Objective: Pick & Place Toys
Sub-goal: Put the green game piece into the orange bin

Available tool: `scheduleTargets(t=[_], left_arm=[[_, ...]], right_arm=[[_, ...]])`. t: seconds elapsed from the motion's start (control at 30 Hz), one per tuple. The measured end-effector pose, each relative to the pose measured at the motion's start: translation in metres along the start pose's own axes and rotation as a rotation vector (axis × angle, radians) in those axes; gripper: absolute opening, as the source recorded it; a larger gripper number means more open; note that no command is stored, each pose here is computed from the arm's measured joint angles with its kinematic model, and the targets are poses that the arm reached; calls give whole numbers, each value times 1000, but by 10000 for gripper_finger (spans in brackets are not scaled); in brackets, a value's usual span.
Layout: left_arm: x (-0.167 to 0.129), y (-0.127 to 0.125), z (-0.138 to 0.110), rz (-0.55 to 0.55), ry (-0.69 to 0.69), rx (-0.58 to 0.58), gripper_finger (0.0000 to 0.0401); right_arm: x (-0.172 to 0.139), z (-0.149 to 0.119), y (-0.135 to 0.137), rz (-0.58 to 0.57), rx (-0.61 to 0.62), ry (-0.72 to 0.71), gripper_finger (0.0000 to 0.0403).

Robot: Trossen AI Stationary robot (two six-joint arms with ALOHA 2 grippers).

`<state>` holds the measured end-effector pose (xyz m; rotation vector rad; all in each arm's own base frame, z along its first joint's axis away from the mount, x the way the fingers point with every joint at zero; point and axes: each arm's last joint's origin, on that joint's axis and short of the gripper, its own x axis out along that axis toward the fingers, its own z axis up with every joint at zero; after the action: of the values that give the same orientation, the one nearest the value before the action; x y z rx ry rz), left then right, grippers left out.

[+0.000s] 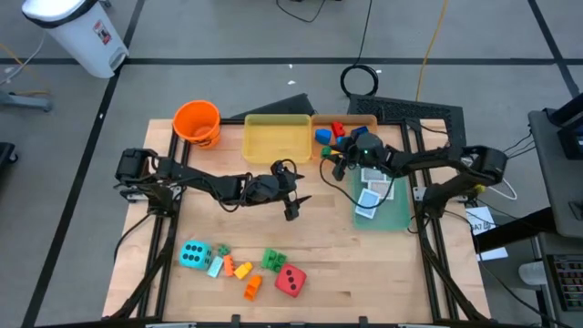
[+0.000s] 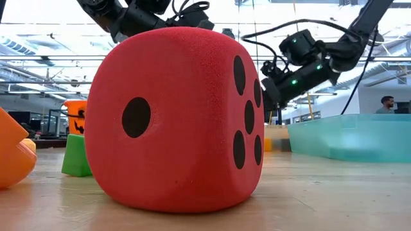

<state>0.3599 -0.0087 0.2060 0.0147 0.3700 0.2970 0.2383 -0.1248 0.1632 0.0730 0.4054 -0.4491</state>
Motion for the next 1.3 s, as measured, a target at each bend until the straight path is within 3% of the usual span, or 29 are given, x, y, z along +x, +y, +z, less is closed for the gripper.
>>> scheduleTargets(t=[0.13,0.43,0.6,0.7,0.9,1.07,1.13,1.3], left_arm=[[0,0,0,-2,0,-2,320],[0,0,0,-2,0,-2,322],[0,0,0,-2,4,-8,317],[-3,1,-3,-18,59,-80,321],[-37,1,3,-157,248,-199,311],[-59,-32,-15,-358,466,-139,294],[-66,-48,-25,-383,532,-124,288],[-78,-75,-36,-398,604,-226,278]], right_arm=[[8,-5,-2,-6,-12,-7,123],[1,-1,-5,-111,-6,-1,250],[-4,3,-2,-98,-14,-8,294],[-11,8,2,-83,-21,-6,307],[-32,21,9,-54,-32,-33,314],[-42,28,9,-53,-32,-59,310],[-42,26,10,-52,-33,-46,309],[-42,25,9,-55,-38,-49,308]])
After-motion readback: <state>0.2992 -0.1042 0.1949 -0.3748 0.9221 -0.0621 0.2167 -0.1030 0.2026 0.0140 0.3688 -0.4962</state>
